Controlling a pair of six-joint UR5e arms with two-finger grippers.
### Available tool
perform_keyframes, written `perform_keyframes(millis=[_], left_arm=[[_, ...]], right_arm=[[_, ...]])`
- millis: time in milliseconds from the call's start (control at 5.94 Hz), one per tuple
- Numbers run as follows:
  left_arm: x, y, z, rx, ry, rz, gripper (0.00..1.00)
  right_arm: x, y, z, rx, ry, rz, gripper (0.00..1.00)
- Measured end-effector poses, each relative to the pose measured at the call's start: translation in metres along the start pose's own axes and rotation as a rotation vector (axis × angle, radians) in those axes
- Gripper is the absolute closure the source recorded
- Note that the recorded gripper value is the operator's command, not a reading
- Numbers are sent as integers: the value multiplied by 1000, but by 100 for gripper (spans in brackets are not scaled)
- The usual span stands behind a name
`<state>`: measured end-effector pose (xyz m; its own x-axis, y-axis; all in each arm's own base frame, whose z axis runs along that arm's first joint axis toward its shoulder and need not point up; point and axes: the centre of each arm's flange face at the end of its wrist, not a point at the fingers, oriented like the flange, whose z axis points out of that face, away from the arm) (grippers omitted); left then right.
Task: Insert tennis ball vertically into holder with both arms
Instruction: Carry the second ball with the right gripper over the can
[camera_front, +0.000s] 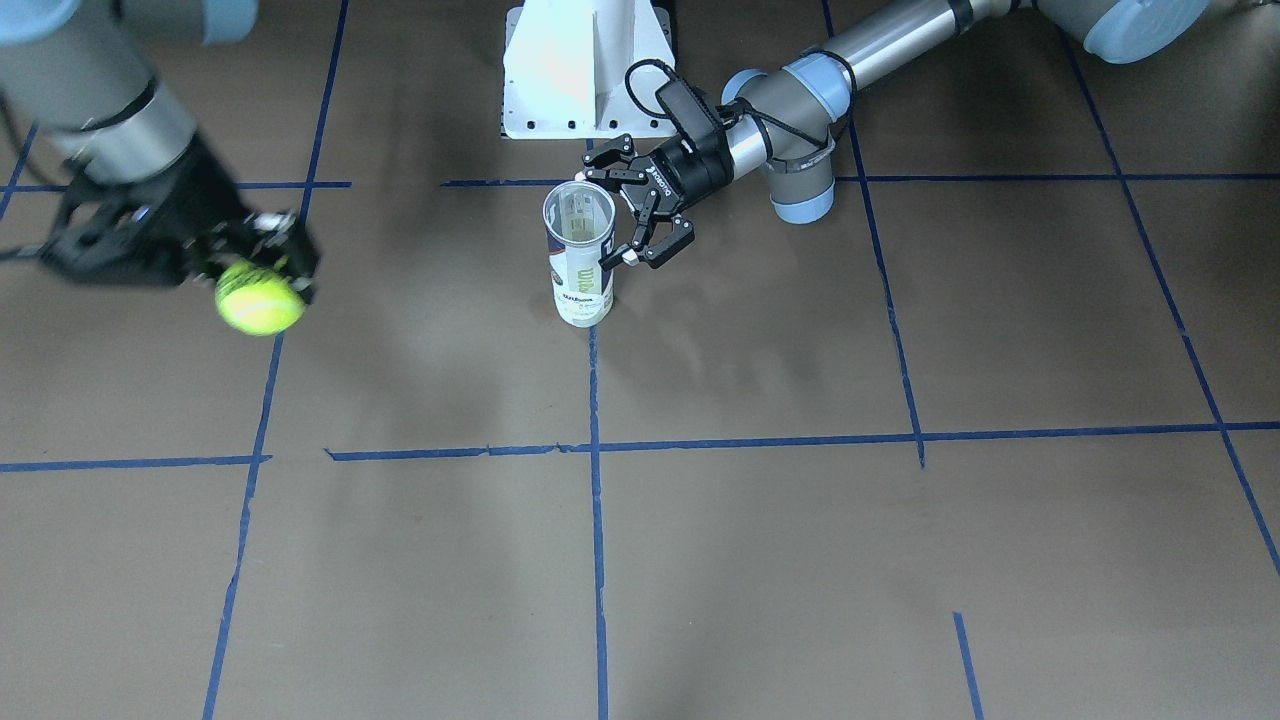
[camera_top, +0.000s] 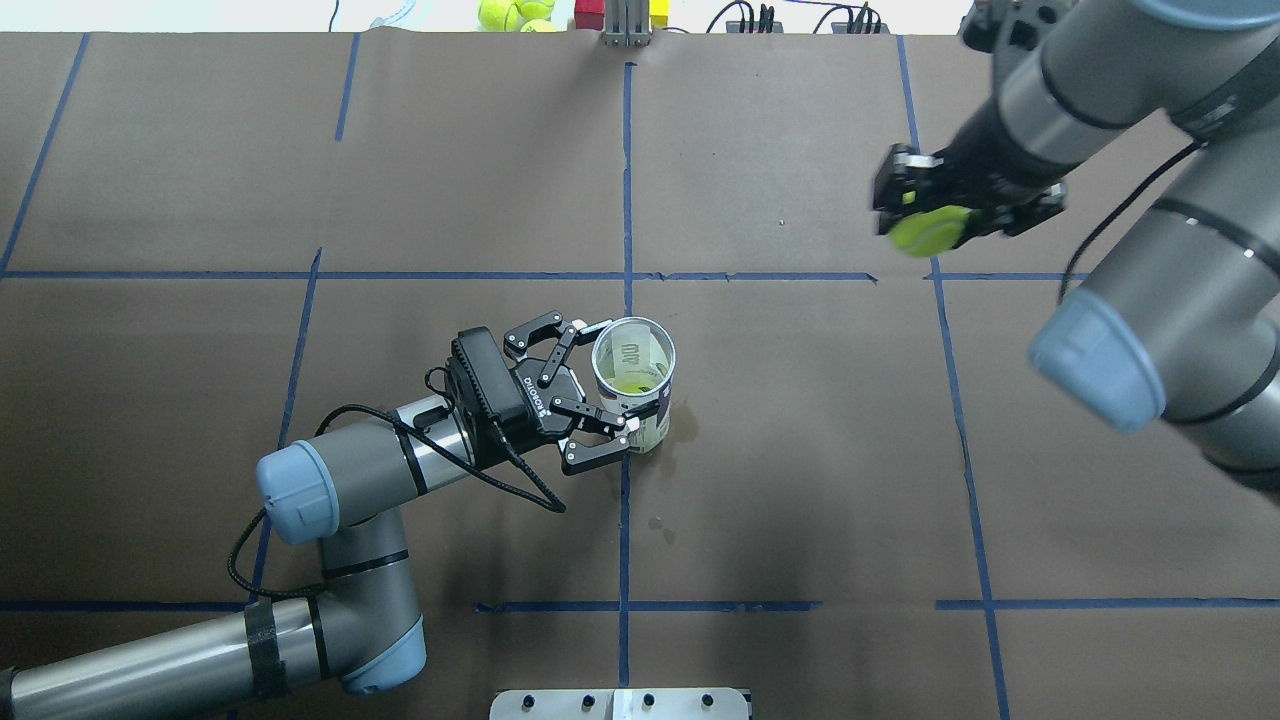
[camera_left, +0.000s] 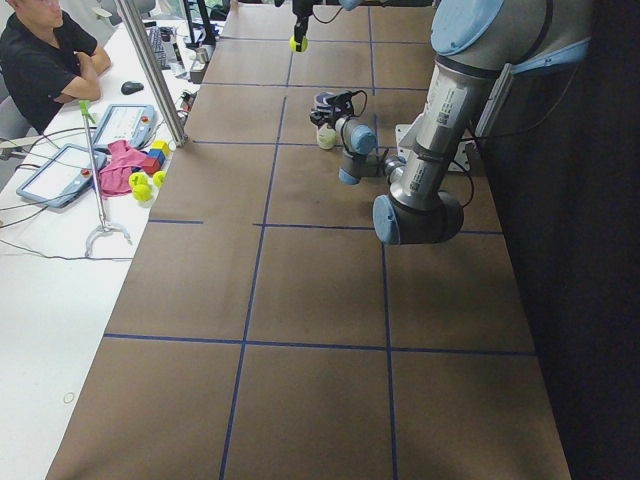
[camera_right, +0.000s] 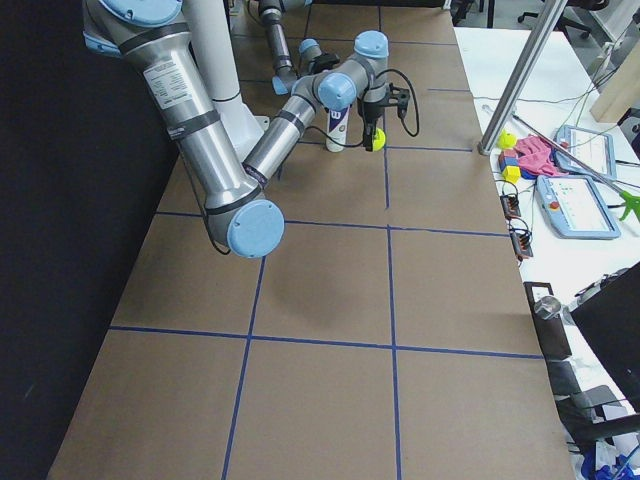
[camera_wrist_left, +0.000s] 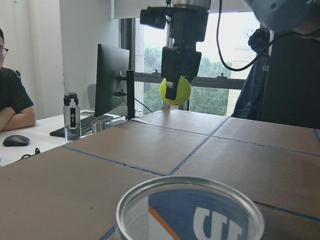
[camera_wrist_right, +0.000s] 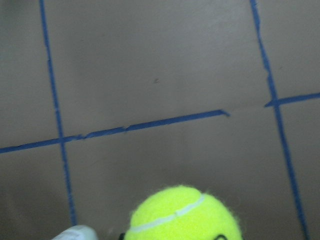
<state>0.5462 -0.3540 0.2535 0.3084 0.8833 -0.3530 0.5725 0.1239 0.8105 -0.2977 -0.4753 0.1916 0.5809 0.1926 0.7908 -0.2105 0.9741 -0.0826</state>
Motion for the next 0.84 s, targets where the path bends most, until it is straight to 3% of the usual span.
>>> perform_keyframes(millis=[337, 842], left_arm=[[1, -1, 0, 2, 3, -5, 0], [4, -8, -4, 29, 18, -13, 0]], right_arm=[[-77, 63, -5, -3, -74, 64, 100], [-136, 100, 14, 8, -86, 84, 100]])
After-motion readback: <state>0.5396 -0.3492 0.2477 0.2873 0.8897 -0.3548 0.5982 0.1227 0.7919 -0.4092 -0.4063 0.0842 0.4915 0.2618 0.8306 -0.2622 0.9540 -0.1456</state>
